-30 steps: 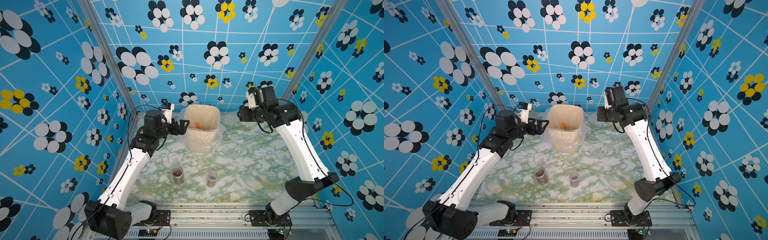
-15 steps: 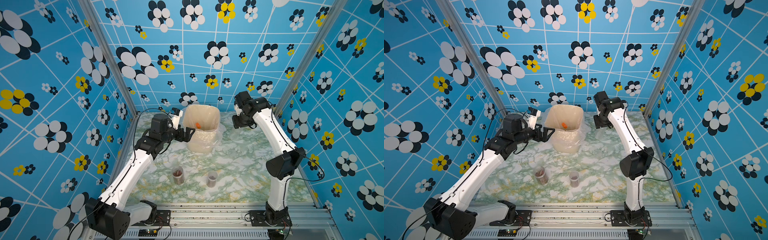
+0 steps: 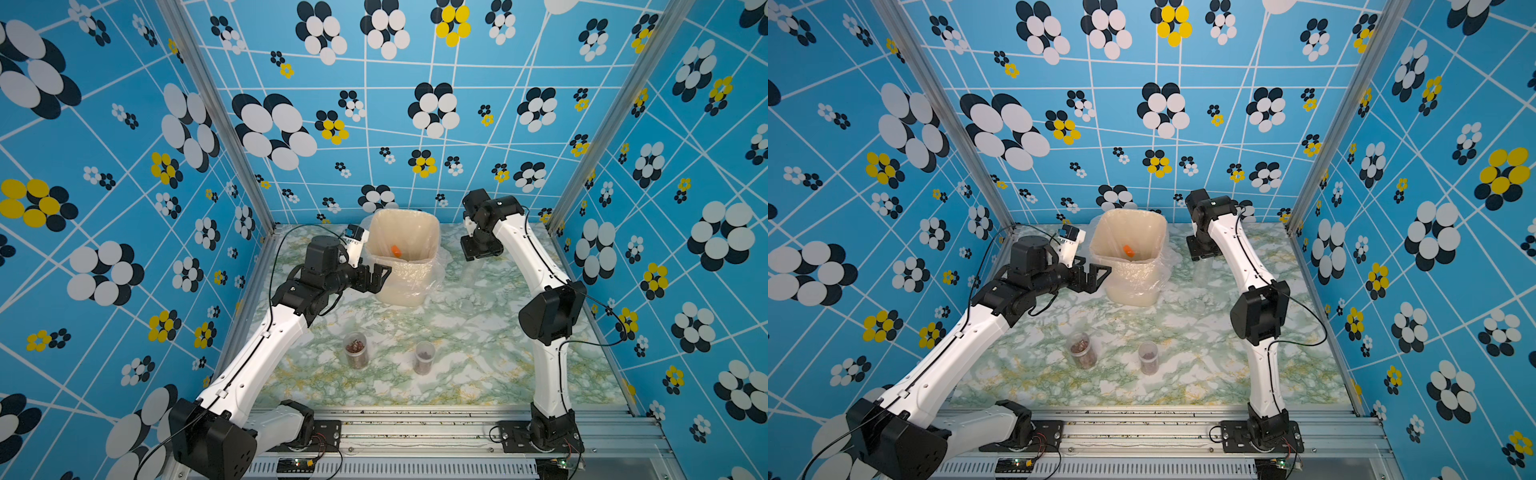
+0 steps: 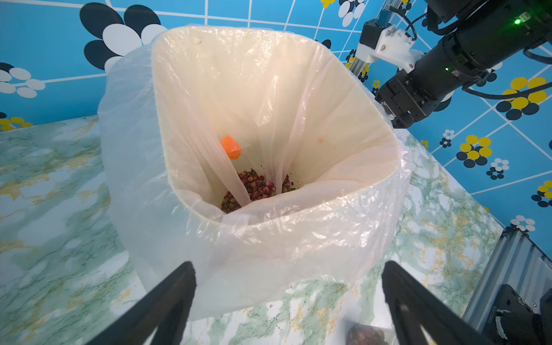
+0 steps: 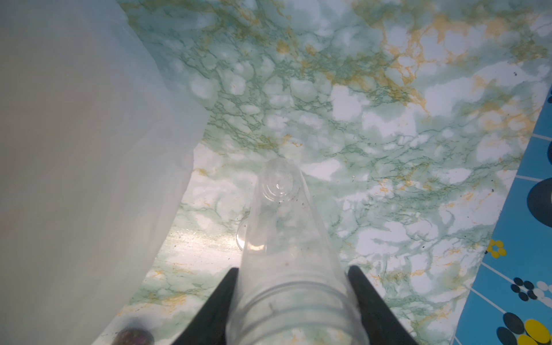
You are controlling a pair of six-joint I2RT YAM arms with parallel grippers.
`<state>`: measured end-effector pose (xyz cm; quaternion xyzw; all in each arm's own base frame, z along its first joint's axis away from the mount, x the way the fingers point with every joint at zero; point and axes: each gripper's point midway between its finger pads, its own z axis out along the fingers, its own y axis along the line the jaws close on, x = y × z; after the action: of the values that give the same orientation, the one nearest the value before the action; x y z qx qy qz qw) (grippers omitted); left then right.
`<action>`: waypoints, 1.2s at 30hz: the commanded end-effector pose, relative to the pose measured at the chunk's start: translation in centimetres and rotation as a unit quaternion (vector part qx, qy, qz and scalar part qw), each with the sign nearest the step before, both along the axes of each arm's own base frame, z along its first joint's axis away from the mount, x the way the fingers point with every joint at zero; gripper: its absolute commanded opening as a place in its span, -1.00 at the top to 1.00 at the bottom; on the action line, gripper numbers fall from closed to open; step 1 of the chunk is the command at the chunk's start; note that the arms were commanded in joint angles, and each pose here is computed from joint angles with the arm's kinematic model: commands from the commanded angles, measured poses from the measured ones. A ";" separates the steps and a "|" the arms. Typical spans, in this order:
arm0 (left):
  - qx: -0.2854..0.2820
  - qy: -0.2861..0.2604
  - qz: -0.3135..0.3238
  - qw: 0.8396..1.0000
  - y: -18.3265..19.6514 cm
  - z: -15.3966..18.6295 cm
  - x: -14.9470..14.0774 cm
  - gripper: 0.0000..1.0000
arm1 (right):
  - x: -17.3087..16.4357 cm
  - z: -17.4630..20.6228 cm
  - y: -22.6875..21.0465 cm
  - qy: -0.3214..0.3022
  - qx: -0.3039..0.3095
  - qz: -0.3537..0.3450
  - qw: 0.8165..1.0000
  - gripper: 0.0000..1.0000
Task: Empty the moldy dried flower tea in the jars
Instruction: Place the jar at the center of the board.
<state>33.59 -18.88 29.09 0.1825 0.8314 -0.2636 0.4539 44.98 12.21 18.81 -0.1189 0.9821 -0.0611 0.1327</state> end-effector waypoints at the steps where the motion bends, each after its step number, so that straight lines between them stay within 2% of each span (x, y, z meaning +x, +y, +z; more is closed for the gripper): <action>1: 0.000 -0.014 -0.004 1.000 0.0 0.2 -0.5 -0.99 | 0.0 -1.2 -0.1 0.021 -0.002 0.003 1.000 0.65; 11: -0.006 -0.014 0.006 1.000 0.1 -0.5 -0.3 -0.99 | 0.9 -3.0 0.2 0.028 -0.002 -0.001 1.000 0.58; 22: -0.001 -0.020 0.012 1.000 0.3 -0.5 -0.2 -0.99 | 1.0 -4.1 0.4 0.037 0.002 -0.007 0.999 0.42; 28: 0.000 -0.021 0.014 1.000 0.4 -0.6 -0.1 -0.99 | 0.7 -4.1 0.5 0.043 0.007 -0.010 0.999 0.08; 32: 0.001 -0.021 0.014 1.000 0.4 -0.7 -0.2 -0.99 | 0.6 -3.4 0.5 0.036 0.009 -0.012 0.999 -0.25; 36: 0.002 -0.022 0.014 1.000 0.4 -0.7 -0.1 -0.99 | 0.6 -2.5 0.4 0.025 0.013 -0.011 1.000 -0.49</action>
<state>33.71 -18.50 28.12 0.1753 0.8299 -0.2541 0.4648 45.54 12.63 16.02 -0.1148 0.9861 -0.0553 0.1063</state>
